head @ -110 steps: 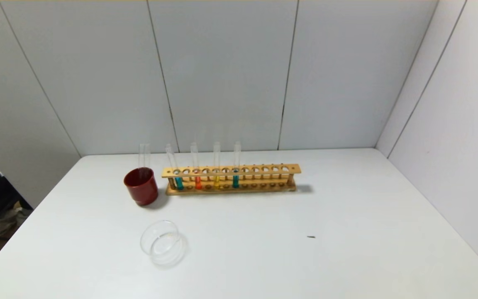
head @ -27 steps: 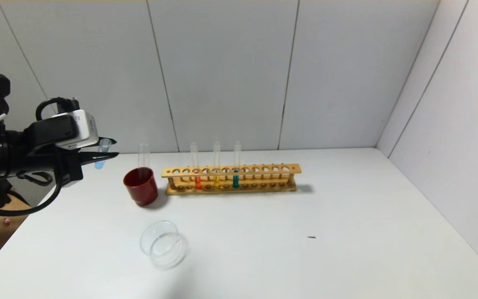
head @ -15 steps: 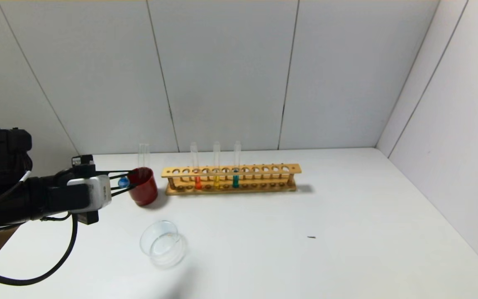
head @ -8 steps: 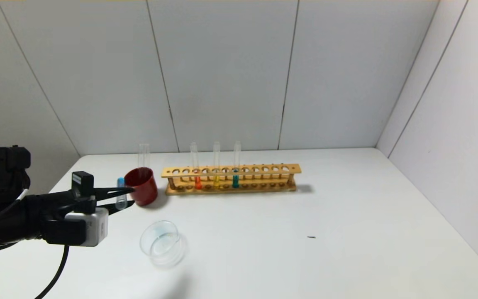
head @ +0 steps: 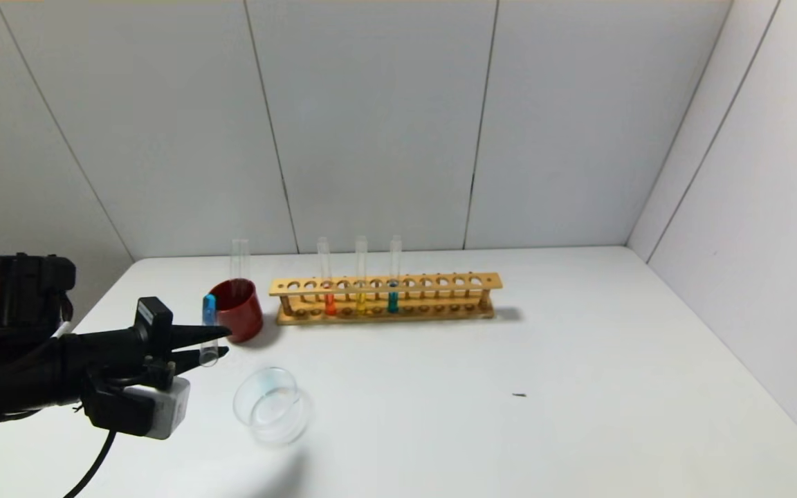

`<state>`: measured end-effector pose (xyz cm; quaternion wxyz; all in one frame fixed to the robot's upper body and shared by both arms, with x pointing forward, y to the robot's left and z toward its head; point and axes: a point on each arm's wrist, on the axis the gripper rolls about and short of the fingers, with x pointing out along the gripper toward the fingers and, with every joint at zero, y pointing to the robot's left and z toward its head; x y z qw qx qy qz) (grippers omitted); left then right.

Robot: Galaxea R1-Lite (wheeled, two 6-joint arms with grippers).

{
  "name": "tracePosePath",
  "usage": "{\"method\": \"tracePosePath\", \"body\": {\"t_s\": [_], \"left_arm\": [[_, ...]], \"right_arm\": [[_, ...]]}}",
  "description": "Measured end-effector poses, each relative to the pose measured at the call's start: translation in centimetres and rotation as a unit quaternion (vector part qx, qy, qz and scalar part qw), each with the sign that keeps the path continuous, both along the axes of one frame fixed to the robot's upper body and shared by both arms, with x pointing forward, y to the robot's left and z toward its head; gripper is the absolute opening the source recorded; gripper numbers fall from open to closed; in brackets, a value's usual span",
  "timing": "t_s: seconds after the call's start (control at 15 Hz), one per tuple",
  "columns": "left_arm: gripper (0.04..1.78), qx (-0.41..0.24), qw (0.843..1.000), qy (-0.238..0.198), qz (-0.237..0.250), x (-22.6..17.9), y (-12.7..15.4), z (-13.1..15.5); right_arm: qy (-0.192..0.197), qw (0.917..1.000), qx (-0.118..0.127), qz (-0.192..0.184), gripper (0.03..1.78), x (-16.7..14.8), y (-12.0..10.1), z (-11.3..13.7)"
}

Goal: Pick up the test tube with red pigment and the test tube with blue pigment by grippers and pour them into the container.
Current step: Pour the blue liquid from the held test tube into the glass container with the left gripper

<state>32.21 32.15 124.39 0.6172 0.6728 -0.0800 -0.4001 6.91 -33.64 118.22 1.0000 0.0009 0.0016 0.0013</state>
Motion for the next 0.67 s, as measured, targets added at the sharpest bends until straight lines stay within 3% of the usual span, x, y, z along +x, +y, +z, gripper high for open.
{"method": "tracePosePath", "body": {"t_s": [0.13,0.33,0.67], "left_arm": [[0.32,0.027,1.0,-0.007,-0.011,0.9,0.0,-0.7],[0.32,0.064,0.998,-0.013,0.012,2.0,0.3,-1.0],[0.32,0.098,0.995,-0.03,0.007,2.7,-1.2,-0.7]], "right_arm": [[0.0,1.0,0.0,0.0,1.75,0.0,0.0,0.0],[0.0,1.0,0.0,0.0,1.75,0.0,0.0,0.0],[0.0,1.0,0.0,0.0,1.75,0.0,0.0,0.0]]}}
